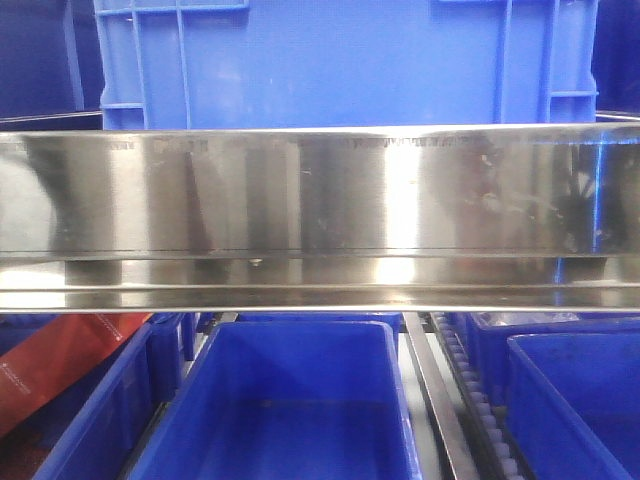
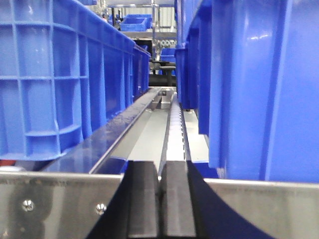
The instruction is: Place cylindrical capacitor in blue bin on shelf
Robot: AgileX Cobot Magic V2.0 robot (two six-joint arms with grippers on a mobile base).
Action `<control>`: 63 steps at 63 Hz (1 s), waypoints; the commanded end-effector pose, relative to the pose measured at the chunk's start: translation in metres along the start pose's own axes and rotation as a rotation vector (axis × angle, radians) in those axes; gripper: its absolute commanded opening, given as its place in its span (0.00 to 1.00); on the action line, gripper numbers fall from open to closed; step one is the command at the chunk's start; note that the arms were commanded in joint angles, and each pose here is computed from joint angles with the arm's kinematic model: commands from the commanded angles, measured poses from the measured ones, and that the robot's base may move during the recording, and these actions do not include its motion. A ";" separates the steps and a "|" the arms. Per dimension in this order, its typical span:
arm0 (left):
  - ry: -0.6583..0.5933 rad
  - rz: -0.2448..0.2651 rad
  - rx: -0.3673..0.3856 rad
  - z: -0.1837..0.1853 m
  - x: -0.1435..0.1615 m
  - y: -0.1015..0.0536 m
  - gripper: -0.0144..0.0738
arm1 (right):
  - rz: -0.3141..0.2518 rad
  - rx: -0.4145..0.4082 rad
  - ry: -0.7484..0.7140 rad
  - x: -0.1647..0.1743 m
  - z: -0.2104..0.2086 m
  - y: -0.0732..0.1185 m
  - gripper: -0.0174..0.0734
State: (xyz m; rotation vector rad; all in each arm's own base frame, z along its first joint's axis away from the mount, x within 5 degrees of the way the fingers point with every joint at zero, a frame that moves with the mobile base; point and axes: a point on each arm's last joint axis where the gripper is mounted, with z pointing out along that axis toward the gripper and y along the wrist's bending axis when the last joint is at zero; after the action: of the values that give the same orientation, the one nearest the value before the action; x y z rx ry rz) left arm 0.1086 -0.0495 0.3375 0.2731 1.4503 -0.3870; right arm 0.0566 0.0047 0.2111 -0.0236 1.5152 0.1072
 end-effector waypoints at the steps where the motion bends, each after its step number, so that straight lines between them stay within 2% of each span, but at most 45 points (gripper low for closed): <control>1: -0.029 -0.004 -0.001 -0.001 -0.003 0.000 0.04 | -0.002 0.005 -0.012 0.000 -0.001 0.000 0.01; 5: -0.029 -0.004 -0.001 -0.001 -0.003 0.000 0.04 | -0.024 0.010 -0.015 -0.001 -0.001 -0.001 0.01; 20: -0.029 -0.004 -0.001 -0.001 -0.003 0.000 0.04 | -0.027 0.053 0.012 0.002 -0.001 -0.003 0.01; 63: -0.029 -0.004 -0.001 -0.001 -0.003 0.000 0.04 | -0.027 0.052 0.003 0.001 -0.001 -0.003 0.01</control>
State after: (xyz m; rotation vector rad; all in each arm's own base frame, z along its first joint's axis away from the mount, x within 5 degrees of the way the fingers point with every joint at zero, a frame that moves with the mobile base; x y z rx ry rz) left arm 0.1087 -0.0495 0.3369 0.2729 1.4506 -0.3867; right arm 0.0566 0.0020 0.2092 0.0005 1.5344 0.0580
